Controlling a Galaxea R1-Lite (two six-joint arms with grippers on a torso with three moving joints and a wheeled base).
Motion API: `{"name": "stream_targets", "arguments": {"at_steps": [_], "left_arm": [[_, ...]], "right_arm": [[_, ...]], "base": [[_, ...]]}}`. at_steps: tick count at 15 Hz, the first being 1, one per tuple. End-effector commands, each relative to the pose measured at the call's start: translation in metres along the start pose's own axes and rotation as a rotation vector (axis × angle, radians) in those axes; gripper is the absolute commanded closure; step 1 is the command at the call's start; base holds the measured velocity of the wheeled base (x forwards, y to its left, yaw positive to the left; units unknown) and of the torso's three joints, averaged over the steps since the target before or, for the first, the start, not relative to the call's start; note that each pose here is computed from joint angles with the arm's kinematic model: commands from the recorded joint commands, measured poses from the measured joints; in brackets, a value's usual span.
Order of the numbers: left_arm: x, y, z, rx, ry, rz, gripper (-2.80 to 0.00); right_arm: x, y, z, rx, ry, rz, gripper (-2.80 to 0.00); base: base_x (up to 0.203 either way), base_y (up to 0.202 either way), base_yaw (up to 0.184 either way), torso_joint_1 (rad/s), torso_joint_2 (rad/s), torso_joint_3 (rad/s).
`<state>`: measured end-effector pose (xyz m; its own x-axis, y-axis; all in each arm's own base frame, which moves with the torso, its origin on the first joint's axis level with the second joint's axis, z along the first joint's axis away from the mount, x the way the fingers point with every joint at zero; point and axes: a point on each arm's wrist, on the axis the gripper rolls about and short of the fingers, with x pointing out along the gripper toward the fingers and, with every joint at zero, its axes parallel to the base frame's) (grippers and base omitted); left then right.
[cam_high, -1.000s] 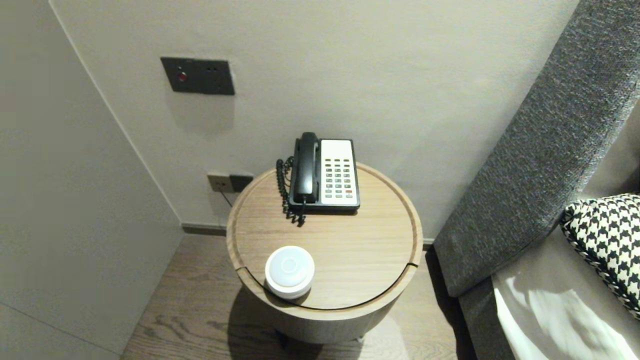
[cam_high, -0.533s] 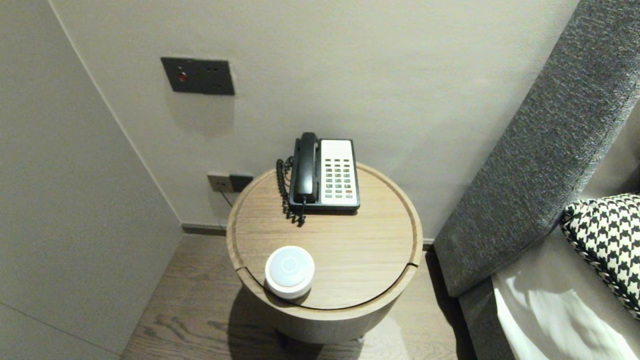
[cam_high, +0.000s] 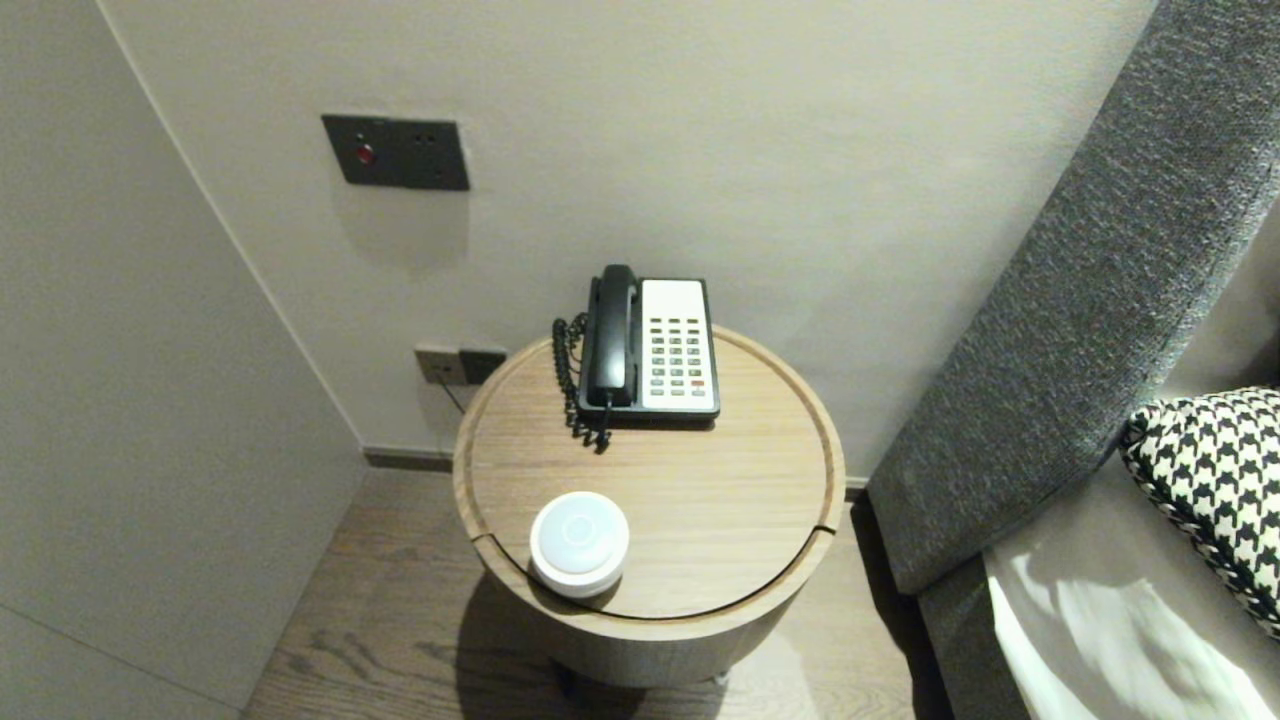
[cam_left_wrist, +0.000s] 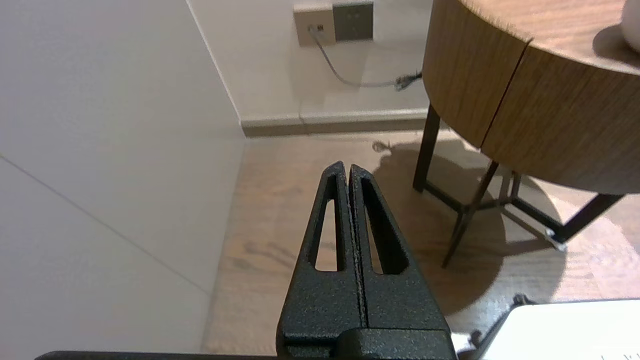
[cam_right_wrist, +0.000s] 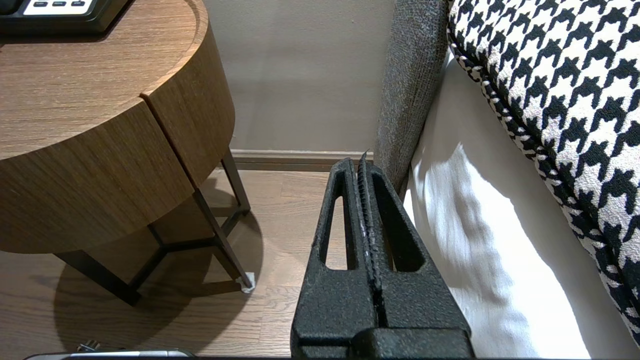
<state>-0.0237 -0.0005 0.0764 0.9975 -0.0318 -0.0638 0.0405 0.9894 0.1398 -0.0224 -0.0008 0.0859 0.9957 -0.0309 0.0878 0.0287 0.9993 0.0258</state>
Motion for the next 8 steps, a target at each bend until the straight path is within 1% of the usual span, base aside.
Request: {"name": "stream_targets", "arguments": {"at_steps": [1, 3, 4, 5, 6, 7, 8], "left_arm": [[-0.0012, -0.0002, -0.0009, 0.009, -0.021, 0.001, 0.0], [-0.0005, -0.0001, -0.0002, 0.013, -0.04, 0.002, 0.0], [0.0002, -0.0001, 0.0007, 0.044, -0.062, 0.001, 0.0], [0.0002, -0.0002, 0.0004, 0.045, -0.061, -0.003, 0.0], [0.0, -0.0003, 0.0003, 0.041, -0.059, -0.006, 0.0], [0.0002, -0.0003, 0.0002, 0.022, -0.061, -0.005, 0.0], [0.0004, -0.0001, 0.0001, -0.016, -0.063, 0.003, 0.0]], "right_arm": [[0.0021, -0.0002, -0.0113, -0.001, 0.039, -0.001, 0.0], [0.0021, -0.0002, -0.0113, -0.001, 0.039, -0.001, 0.0], [0.0021, -0.0002, -0.0112, -0.001, 0.037, -0.001, 0.0], [0.0021, -0.0002, -0.0113, -0.001, 0.039, -0.001, 0.0], [0.0021, -0.0002, -0.0113, -0.001, 0.039, -0.001, 0.0], [0.0021, -0.0002, -0.0113, -0.001, 0.039, -0.001, 0.0], [0.0021, -0.0002, -0.0113, -0.001, 0.039, -0.001, 0.0]], "base": [[0.0, 0.0, 0.0, 0.0, 0.0, 0.0], [0.0, 0.0, 0.0, 0.0, 0.0, 0.0], [0.0, 0.0, 0.0, 0.0, 0.0, 0.0], [0.0, 0.0, 0.0, 0.0, 0.0, 0.0], [0.0, 0.0, 0.0, 0.0, 0.0, 0.0], [0.0, 0.0, 0.0, 0.0, 0.0, 0.0], [0.0, 0.0, 0.0, 0.0, 0.0, 0.0]]}}
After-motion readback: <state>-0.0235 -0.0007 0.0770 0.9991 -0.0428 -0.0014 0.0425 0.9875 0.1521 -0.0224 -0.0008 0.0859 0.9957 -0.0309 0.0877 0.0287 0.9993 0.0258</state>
